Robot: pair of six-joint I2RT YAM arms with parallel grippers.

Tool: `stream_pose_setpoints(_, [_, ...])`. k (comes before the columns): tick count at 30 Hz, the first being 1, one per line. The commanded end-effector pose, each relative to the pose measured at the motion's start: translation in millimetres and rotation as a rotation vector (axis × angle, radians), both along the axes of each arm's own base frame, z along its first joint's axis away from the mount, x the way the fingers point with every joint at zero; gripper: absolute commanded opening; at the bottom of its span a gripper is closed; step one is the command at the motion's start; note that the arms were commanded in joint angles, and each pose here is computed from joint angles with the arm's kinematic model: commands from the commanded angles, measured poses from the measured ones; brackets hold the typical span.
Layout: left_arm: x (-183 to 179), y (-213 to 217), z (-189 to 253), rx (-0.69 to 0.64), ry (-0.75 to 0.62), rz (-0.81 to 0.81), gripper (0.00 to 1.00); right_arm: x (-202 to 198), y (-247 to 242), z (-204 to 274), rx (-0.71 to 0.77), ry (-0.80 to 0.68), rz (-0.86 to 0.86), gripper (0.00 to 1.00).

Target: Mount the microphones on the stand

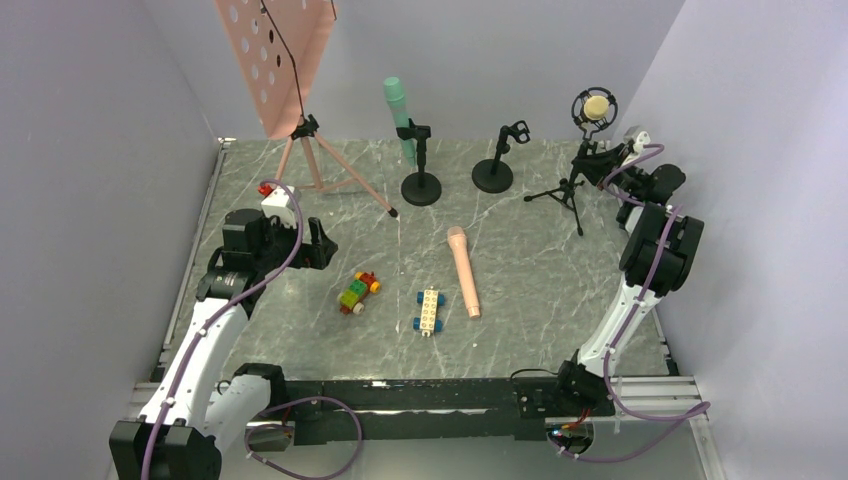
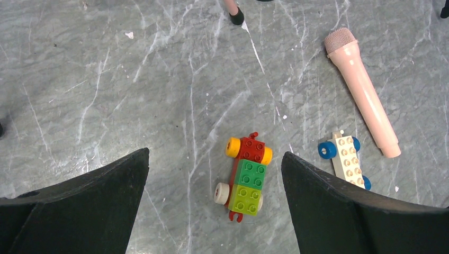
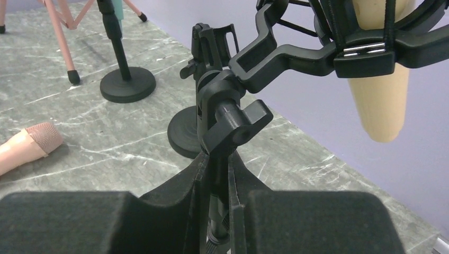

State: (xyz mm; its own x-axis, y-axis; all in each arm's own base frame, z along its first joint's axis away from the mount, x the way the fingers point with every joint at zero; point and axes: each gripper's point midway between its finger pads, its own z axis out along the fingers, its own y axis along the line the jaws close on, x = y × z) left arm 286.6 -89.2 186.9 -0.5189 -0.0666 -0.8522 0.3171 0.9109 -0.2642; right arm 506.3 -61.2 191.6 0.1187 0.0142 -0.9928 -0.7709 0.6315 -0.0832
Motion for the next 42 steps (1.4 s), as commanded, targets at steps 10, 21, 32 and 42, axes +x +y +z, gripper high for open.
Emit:
stream_pose_setpoints(10, [2.2, 2.0, 13.8, 0.007, -0.055, 0.0, 0.99, -8.4, -11.6, 14.5, -0.029, -0.093, -0.024, 0.28])
stream_pose_setpoints(21, [1.2, 1.2, 15.6, 0.002, -0.061, -0.004, 0.99, -18.6, -24.6, 15.5, -0.018, -0.08, -0.069, 0.6])
stream_pose_setpoints(32, [-2.6, 0.9, 25.4, 0.001, -0.097, -0.01, 0.99, -43.3, -23.2, 12.3, -0.055, -0.039, -0.141, 0.86])
stream_pose_setpoints(42, [-9.0, -0.1, 45.4, -0.008, -0.171, -0.019, 0.99, -86.1, -24.1, 3.2, -0.27, 0.086, -0.264, 0.96])
